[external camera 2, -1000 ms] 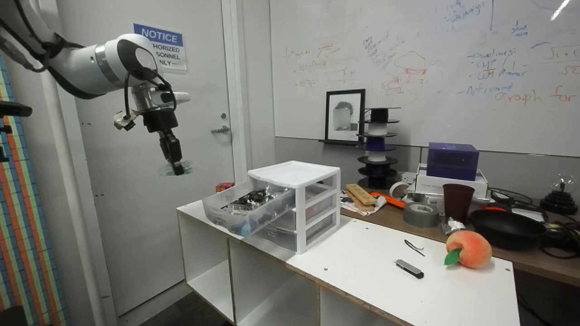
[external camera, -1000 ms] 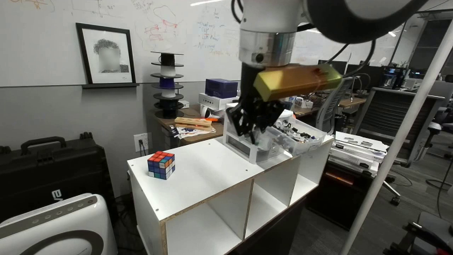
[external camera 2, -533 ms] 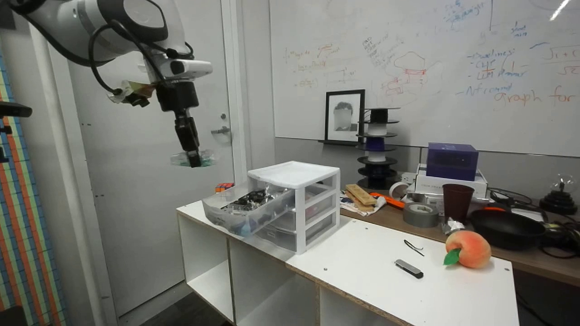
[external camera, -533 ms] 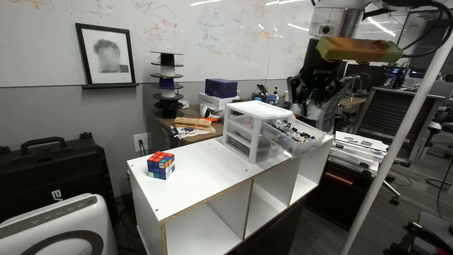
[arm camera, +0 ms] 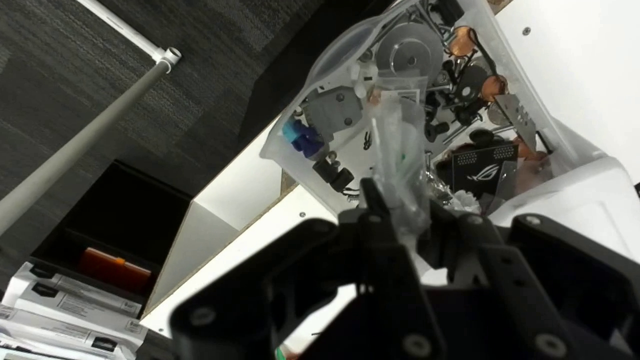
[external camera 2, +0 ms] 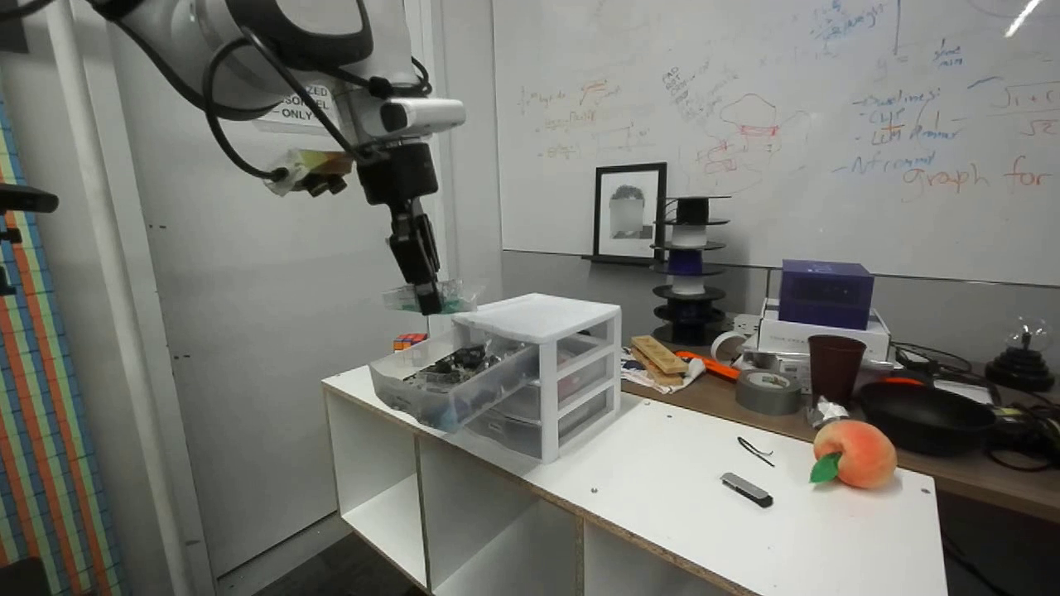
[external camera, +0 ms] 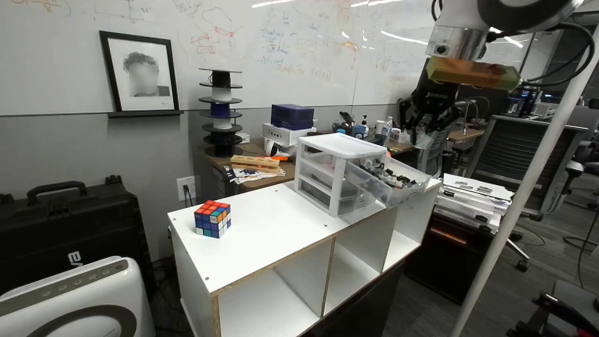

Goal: Pick up the two objects from table, put them in the drawer and close the drawer.

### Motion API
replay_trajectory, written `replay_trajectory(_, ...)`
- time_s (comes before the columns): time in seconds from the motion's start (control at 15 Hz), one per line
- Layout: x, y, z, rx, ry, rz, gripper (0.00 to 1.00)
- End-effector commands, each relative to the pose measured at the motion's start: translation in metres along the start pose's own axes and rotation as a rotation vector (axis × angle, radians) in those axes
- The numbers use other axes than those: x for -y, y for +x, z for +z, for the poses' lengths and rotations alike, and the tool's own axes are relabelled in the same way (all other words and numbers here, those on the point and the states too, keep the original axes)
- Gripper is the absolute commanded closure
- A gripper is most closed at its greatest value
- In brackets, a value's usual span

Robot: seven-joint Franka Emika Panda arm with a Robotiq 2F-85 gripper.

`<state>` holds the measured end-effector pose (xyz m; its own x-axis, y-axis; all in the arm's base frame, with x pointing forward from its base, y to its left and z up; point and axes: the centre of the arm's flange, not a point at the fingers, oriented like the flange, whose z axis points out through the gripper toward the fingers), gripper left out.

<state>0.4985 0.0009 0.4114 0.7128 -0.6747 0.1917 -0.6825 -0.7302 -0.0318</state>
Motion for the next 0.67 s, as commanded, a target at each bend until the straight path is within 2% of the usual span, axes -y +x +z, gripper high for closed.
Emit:
replay_trajectory(0.0,0.053,0.012,0.038,0.044,-0.013,-0.060,0.97)
replay_trajectory(0.27,0.100,0.009,0.076,0.044,-0.075,-0.096,0.97)
replay_trajectory(0.53,0.123,0.011,0.094,0.017,-0.124,-0.113,0.97)
replay_trajectory(0.6,0.126,0.008,0.095,0.011,-0.138,-0.123,0.91)
